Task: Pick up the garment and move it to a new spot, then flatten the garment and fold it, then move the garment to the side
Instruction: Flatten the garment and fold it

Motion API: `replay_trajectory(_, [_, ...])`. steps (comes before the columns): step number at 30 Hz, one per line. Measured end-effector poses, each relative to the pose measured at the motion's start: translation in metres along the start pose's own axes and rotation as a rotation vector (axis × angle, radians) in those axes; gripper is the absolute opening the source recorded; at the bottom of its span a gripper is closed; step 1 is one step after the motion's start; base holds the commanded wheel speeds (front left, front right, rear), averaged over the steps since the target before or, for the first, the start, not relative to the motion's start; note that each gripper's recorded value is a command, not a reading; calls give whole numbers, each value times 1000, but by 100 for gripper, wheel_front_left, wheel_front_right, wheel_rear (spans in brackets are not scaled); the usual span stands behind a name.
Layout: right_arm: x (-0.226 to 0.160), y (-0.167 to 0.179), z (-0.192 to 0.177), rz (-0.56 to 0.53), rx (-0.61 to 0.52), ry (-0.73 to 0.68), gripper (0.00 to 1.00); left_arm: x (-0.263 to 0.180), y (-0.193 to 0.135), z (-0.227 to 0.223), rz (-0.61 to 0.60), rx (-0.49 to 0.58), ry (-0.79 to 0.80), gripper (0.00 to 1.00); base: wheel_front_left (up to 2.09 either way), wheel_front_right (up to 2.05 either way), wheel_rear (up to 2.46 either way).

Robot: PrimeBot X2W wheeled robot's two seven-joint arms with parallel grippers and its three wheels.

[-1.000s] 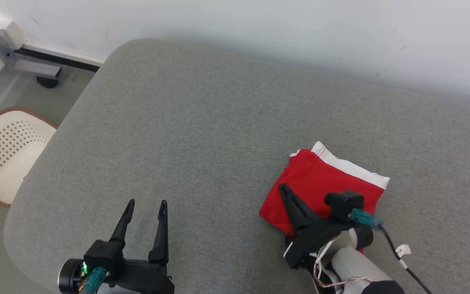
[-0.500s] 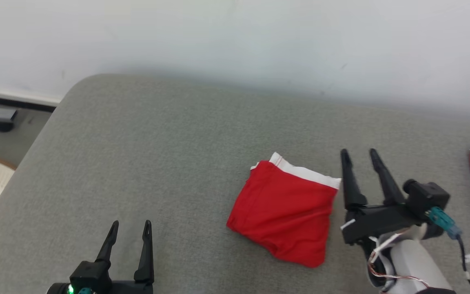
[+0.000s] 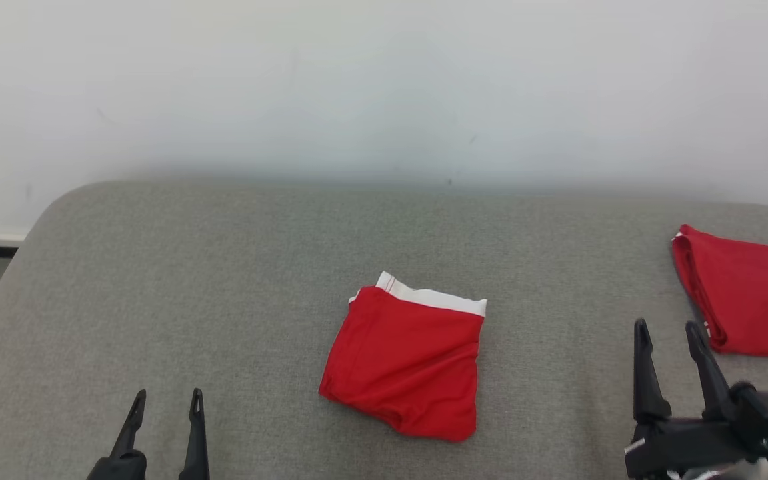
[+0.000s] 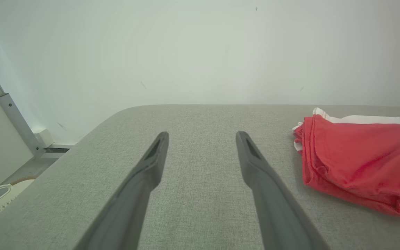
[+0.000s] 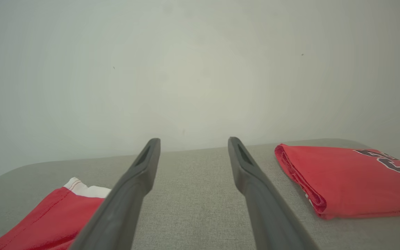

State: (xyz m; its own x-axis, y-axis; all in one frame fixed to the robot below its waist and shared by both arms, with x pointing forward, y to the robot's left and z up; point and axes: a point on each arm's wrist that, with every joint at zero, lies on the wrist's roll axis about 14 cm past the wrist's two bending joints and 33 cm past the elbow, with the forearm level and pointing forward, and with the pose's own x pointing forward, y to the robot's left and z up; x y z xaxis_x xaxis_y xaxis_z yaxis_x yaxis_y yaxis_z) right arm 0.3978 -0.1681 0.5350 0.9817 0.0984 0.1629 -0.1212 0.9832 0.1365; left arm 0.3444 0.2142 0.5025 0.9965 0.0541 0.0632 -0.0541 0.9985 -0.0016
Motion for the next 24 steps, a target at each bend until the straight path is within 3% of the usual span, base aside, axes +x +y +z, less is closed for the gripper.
replay_trajectory(11, [-52, -4, -24, -33, -4, 80, 100, -10, 2, 1, -29, 71, -4, 100, 0, 0, 0])
replay_trajectory(24, [-68, -2, -34, -38, 4, 115, 100, -20, 8, 13, -24, 76, -42, 100, 0, 0, 0])
